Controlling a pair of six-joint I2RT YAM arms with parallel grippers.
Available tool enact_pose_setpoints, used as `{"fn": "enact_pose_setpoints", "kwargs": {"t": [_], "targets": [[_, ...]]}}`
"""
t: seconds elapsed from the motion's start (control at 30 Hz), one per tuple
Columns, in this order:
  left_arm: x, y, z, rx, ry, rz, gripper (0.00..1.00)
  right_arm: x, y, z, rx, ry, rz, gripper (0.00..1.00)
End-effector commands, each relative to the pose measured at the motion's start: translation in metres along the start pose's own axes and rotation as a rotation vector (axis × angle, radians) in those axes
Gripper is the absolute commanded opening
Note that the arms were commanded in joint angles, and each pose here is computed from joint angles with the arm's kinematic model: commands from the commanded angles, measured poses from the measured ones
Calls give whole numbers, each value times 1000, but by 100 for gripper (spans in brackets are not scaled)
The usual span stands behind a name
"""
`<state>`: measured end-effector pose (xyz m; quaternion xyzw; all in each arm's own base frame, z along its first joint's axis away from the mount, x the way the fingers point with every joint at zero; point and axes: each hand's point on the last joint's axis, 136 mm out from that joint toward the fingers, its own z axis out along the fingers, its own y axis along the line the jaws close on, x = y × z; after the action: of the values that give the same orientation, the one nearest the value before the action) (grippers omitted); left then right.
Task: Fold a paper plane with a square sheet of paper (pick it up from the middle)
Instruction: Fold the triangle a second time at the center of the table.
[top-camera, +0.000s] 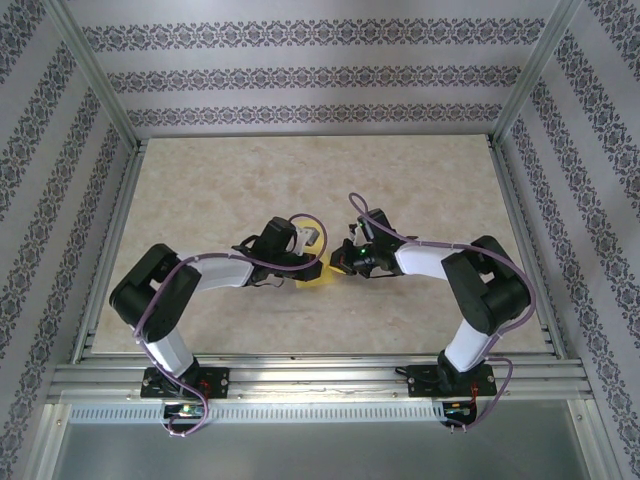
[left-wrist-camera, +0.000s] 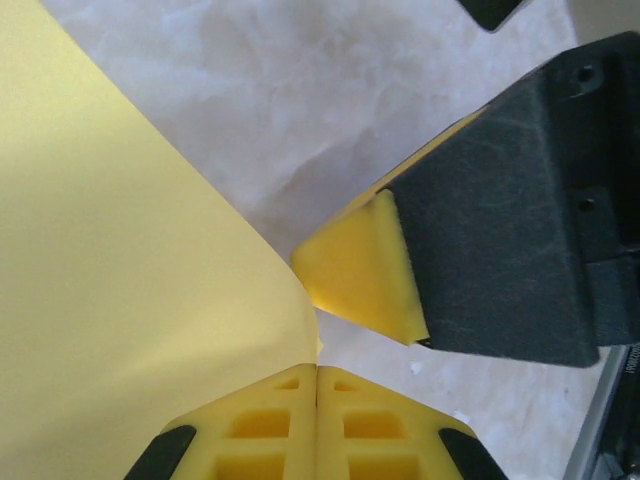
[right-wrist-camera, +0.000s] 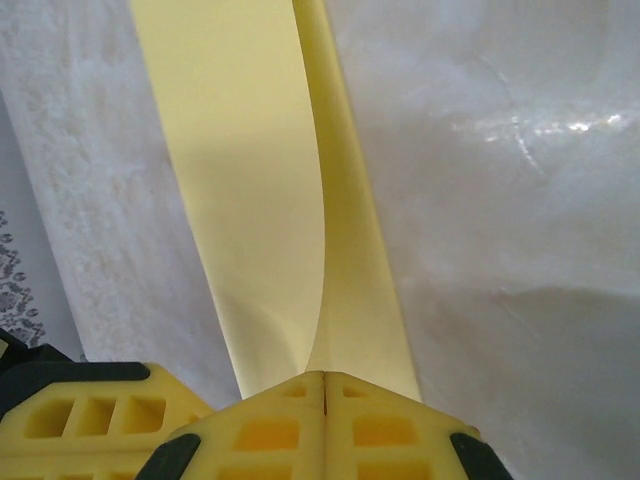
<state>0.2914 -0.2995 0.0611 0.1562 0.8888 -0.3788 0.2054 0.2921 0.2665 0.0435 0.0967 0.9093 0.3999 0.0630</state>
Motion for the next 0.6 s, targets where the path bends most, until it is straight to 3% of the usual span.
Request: {"fn": "enact_pose_setpoints", "kwargs": {"t": [0.0,0.57], "targets": [[-15,-9,-10,40,-62,16,1,-2,0,-5,10,-16,-8,4],[-16,-3,-15,17,-76,-5,0,10,-1,18,42,53,-43,0]]}}
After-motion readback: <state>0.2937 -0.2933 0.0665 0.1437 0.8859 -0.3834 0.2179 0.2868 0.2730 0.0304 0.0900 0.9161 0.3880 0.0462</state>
